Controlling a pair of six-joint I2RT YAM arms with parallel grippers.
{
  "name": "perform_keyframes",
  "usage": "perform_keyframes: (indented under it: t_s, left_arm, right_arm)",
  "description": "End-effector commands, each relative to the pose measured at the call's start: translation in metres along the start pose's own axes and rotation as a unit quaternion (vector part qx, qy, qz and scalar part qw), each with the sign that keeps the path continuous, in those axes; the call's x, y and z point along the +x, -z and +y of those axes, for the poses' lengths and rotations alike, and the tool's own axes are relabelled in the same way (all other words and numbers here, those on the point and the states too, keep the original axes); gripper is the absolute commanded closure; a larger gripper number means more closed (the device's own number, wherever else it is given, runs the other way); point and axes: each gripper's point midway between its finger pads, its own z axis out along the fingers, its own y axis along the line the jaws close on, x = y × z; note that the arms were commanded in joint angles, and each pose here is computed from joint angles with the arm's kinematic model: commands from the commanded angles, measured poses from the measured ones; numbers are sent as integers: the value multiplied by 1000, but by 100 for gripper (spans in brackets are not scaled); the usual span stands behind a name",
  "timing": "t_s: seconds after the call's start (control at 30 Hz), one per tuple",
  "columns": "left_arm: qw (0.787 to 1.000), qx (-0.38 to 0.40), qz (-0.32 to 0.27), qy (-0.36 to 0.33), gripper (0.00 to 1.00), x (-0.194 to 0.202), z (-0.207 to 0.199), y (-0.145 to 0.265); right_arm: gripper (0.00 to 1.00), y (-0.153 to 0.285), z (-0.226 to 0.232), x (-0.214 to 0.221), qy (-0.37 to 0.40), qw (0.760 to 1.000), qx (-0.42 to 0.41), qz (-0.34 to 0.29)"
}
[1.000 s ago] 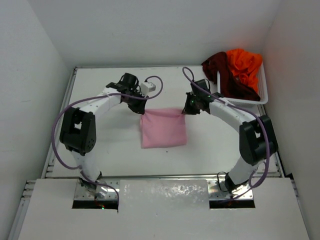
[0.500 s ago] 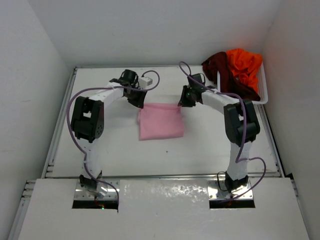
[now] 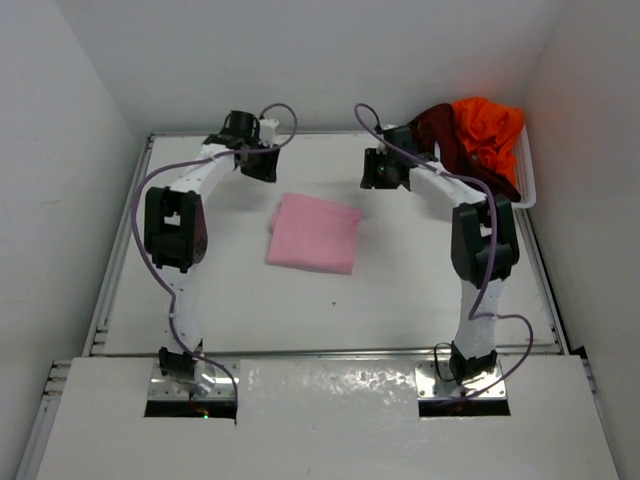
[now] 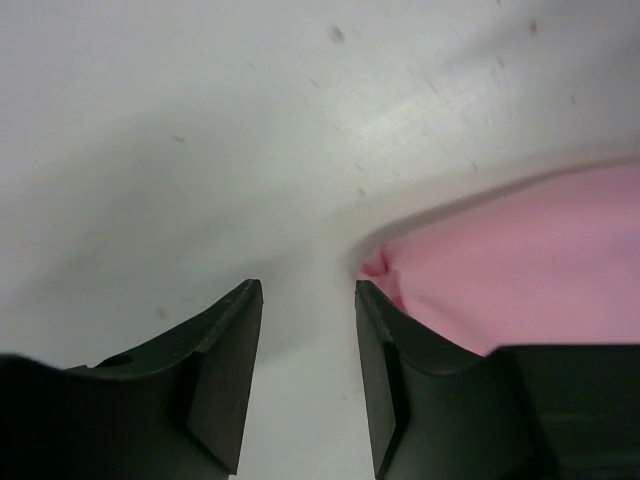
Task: Fold and stack the t-shirts
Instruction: Fold the long partially folded tshirt into a neat square, then put the neatly folded tshirt into the corner of the board with the left arm
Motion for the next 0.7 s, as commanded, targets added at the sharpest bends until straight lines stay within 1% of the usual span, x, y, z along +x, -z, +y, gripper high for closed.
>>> perform_keyframes:
  t_s: [0.0, 0.03, 0.07, 0.1, 0.13, 0.17, 0.2, 0.23, 0.27, 0.3, 0.33, 0.37, 0.4, 0.43, 0.47, 0.5, 0.53, 0.57, 0.6, 0.63, 0.67]
  left_arm:
    - [996, -37, -74, 14, 60, -52, 18, 53]
    - [997, -28, -74, 12, 59, -49, 13, 56]
    - [994, -21, -106, 0, 52, -62, 6, 74]
    - [993, 15, -113, -9, 47, -61, -8, 76]
    - [994, 32, -106, -8, 45, -52, -14, 72]
    - [993, 56, -107, -13, 44, -50, -22, 70]
    - [993, 64, -99, -13, 44, -45, -23, 64]
    - [993, 69, -91, -8, 46, -42, -24, 60]
    - [994, 80, -69, 1, 54, -32, -27, 52]
    - [992, 106, -70, -4, 58, -32, -36, 54]
    - [989, 119, -82, -15, 61, -37, -49, 65]
    - [985, 134, -105, -36, 65, -44, -60, 71]
    - [984, 142, -96, -40, 65, -28, -68, 67]
    - [981, 149, -109, -58, 65, -31, -85, 74]
    - [980, 147, -117, -63, 64, -32, -89, 69]
    - [981, 152, -107, -61, 64, -24, -93, 62]
    - [982, 158, -86, -54, 64, -14, -96, 46]
    - [983, 160, -80, -40, 64, -14, -96, 39]
    - [984, 161, -69, -31, 65, -9, -94, 30]
    - [986, 157, -49, -19, 66, 1, -89, 12]
    - [988, 148, -46, -17, 66, 1, -85, 6]
  right_arm:
    - [56, 50, 17, -26, 62, 997, -38, -40]
    - [55, 61, 21, -23, 64, 996, -49, -40]
    - [53, 60, 25, -1, 59, 995, -74, -13]
    - [51, 62, 30, 9, 62, 994, -94, -5]
    - [45, 64, 39, 8, 67, 990, -120, -20]
    - [40, 61, 43, 28, 66, 987, -146, -2]
    - [40, 58, 43, 26, 66, 987, -149, -13]
    - [43, 57, 43, 30, 64, 987, -150, -11]
    - [60, 57, 42, 31, 68, 986, -149, -10]
    - [74, 58, 41, 26, 72, 987, -145, -22]
    - [84, 58, 39, 37, 68, 987, -145, -22]
    - [91, 68, 49, 32, 55, 984, -161, -45]
    - [97, 73, 67, 19, 59, 973, -205, -90]
    - [99, 73, 73, 33, 50, 970, -223, -83]
    - [100, 70, 84, 39, 38, 967, -242, -74]
    - [100, 66, 87, 40, 30, 966, -247, -72]
    - [100, 60, 87, 42, 5, 967, -245, -64]
    - [100, 47, 84, 51, -6, 970, -239, -52]
    - [100, 39, 78, 52, -14, 973, -224, -50]
    - [100, 34, 79, 46, -16, 974, -220, -51]
    - [100, 20, 74, 55, -23, 977, -210, -34]
